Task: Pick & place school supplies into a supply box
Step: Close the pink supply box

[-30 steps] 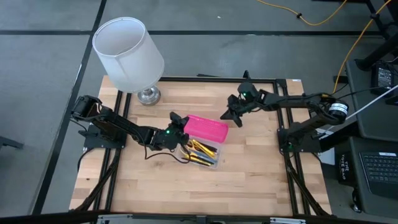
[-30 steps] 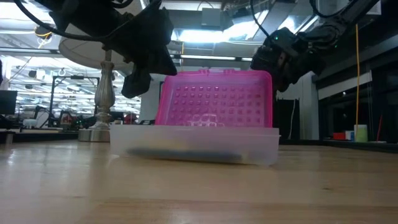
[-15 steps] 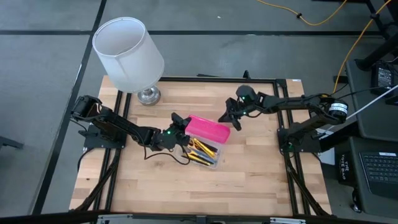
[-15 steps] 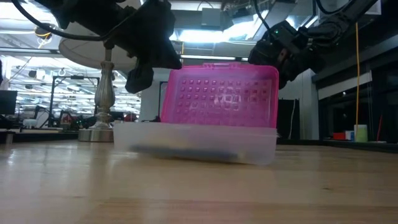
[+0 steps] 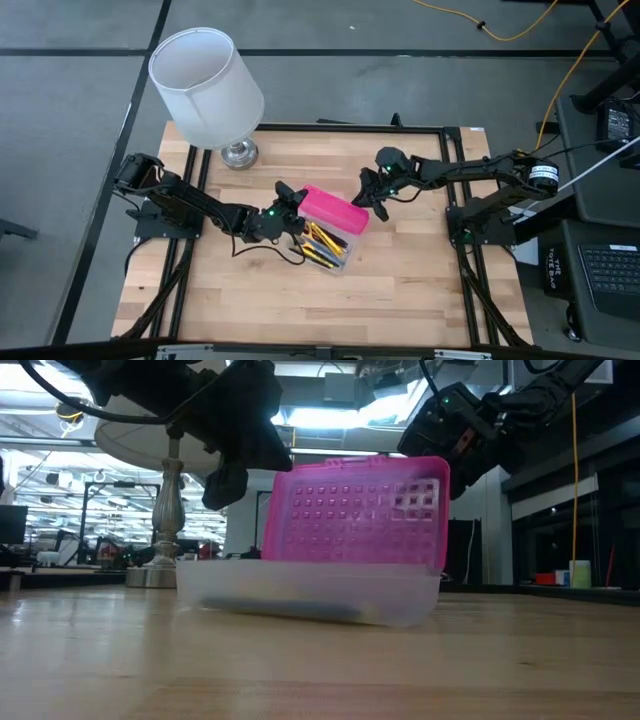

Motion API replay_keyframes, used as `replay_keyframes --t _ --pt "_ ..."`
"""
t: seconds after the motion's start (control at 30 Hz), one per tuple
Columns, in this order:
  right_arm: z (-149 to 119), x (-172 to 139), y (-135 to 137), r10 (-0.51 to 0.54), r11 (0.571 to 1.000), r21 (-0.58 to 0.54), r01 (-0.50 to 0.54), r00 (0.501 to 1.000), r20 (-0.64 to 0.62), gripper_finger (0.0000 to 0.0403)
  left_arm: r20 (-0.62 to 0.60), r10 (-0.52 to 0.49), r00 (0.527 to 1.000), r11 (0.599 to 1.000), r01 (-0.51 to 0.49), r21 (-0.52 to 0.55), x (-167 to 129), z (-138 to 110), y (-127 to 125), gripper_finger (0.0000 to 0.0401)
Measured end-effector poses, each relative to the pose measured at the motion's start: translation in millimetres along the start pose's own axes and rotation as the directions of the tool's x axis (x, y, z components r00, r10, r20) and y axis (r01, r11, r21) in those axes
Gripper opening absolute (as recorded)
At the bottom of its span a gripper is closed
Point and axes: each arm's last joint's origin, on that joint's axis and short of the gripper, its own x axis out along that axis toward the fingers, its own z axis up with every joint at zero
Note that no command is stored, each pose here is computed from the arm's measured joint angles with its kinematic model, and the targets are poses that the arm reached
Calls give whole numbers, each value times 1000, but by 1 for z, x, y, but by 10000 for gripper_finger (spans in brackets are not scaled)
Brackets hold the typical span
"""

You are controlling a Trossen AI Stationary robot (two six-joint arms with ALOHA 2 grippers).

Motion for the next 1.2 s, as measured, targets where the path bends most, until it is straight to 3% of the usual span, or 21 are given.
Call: replay_keyframes --t 0.33,0.57,0.87,1.0,1.2 --pt "0 1 0 -31 1000 -4 31 1000 -1 12 23 -15 1000 1000 15 -8 0 1 0 3" --pt "0 1 0 -31 999 -7 31 1000 -1 12 76 -26 997 999 29 -33 -2 4 1 29" --pt "0 1 0 -32 999 -10 32 999 -1 12 71 17 997 998 -13 -66 -3 7 6 63" --pt "0 1 0 -31 999 -10 31 1000 1 12 54 55 997 998 -53 -45 -11 10 7 65" --pt "1 3 4 -19 999 -43 19 1000 4 12 79 116 990 988 -107 -110 -32 18 21 61"
